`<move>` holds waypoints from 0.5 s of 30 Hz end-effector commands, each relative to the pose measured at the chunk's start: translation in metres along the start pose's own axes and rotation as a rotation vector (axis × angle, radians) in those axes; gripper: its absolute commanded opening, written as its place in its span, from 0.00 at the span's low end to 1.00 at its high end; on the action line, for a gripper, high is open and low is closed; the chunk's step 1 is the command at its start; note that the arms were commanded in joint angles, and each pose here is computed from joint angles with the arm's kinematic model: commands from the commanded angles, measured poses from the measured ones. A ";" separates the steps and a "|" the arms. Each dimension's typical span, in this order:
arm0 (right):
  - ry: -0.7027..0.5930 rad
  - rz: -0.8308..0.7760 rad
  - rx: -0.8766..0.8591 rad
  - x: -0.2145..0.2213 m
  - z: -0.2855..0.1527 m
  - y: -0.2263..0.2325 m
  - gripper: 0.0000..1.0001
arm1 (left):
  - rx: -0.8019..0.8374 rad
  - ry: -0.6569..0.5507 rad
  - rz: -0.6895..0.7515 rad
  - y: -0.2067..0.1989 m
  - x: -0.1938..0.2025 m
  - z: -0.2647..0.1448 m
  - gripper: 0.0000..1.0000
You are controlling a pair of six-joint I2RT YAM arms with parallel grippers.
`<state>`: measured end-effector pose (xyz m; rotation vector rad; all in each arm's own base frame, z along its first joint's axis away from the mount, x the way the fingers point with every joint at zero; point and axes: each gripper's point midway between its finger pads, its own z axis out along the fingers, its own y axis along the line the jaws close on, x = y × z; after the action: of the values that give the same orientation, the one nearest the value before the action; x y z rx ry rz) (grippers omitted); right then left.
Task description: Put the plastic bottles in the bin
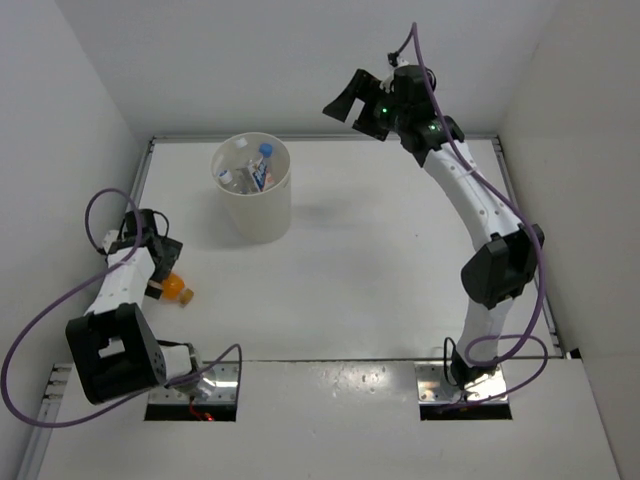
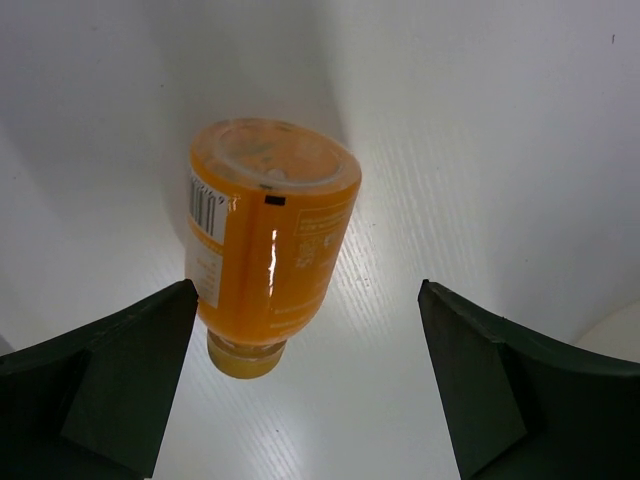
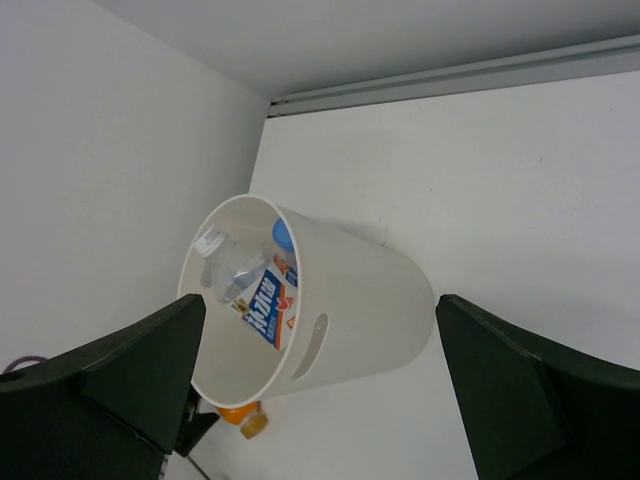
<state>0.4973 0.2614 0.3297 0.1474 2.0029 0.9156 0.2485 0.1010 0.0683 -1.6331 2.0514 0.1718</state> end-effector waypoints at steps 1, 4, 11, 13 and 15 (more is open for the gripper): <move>-0.038 0.008 -0.083 -0.019 -0.017 0.020 1.00 | 0.041 -0.033 0.013 -0.012 -0.011 0.007 1.00; -0.028 0.039 -0.076 -0.019 -0.008 0.007 1.00 | 0.021 -0.006 0.033 -0.011 -0.005 0.016 1.00; -0.011 0.088 -0.073 -0.021 -0.003 -0.013 1.00 | -0.049 0.012 0.046 0.009 0.004 0.030 1.00; -0.018 0.086 -0.078 -0.023 -0.003 -0.012 1.00 | -0.057 0.018 0.049 0.011 0.007 0.036 1.00; -0.011 0.100 -0.074 -0.023 0.000 -0.018 1.00 | -0.039 0.037 0.047 0.009 0.012 0.037 0.95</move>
<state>0.5096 0.2382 0.3306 0.2114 1.9870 1.0017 0.2483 0.1058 0.0330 -1.6233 2.1388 0.2194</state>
